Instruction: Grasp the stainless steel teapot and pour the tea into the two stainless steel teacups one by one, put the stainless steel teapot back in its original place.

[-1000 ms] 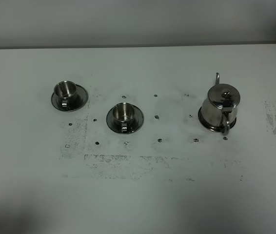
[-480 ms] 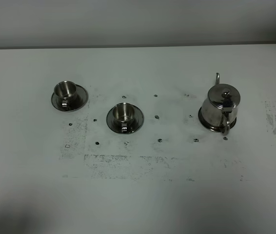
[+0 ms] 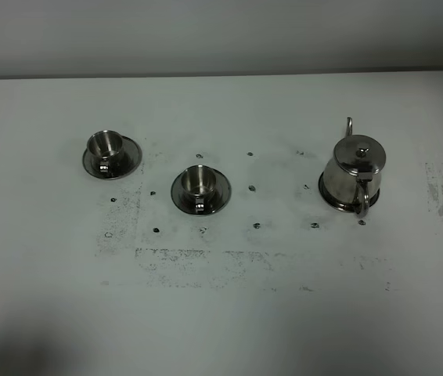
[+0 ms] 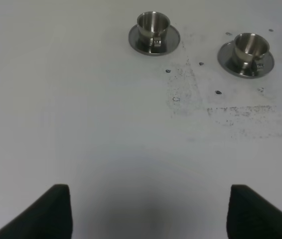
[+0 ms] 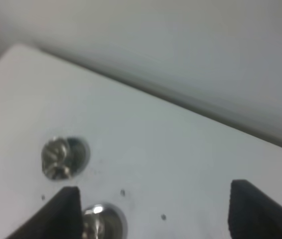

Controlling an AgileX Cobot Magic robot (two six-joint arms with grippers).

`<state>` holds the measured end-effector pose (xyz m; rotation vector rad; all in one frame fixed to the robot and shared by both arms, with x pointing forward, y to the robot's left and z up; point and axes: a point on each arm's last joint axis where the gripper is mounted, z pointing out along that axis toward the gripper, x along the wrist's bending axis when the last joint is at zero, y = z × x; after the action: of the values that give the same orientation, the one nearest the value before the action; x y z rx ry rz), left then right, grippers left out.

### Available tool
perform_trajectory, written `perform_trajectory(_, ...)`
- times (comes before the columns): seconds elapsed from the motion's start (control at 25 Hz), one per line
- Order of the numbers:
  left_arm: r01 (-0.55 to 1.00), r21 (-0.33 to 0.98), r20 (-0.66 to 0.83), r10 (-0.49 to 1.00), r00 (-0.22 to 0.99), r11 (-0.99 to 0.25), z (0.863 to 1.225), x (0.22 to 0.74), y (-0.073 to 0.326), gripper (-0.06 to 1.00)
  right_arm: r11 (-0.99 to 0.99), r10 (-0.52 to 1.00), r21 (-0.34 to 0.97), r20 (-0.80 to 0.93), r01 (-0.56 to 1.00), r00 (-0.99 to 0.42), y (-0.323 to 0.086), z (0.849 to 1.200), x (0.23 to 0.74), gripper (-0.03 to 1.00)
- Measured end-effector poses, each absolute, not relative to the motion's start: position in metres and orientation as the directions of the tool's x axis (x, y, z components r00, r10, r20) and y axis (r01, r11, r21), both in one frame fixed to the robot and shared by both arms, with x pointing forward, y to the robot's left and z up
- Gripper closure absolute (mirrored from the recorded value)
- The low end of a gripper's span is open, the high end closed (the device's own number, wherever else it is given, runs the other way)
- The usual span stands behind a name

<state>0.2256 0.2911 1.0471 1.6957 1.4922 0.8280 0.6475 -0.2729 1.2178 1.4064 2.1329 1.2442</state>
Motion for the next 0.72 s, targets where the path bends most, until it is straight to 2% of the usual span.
perform_trajectory(0.16, 0.53, 0.845, 0.006, 0.992, 0.124, -0.071, 1.047, 0.226, 0.291, 0.25, 0.248, 0.873, 0.764, 0.09, 0.596, -0.48, -0.233, 1.226, 0.63, 0.37)
perform_trajectory(0.28, 0.53, 0.845, 0.006, 0.992, 0.124, -0.071, 1.047, 0.226, 0.291, 0.25, 0.295, 0.893, 0.705, 0.037, 0.645, -0.449, -0.22, 1.21, 0.629, 0.37)
perform_trajectory(0.48, 0.53, 0.845, 0.006, 0.992, 0.124, -0.071, 1.047, 0.226, 0.291, 0.25, 0.351, 0.929, 0.558, -0.11, 0.752, -0.353, -0.219, 1.177, 0.608, 0.37)
perform_trajectory(0.6, 0.53, 0.845, 0.006, 0.992, 0.124, -0.071, 1.047, 0.226, 0.291, 0.25, 0.306, 0.948, 0.578, -0.112, 0.756, -0.298, -0.225, 1.17, 0.584, 0.37)
perform_trajectory(0.72, 0.53, 0.845, 0.006, 0.992, 0.124, -0.071, 1.047, 0.226, 0.291, 0.25, 0.256, 0.962, 0.604, -0.086, 0.755, -0.258, -0.231, 1.148, 0.557, 0.38)
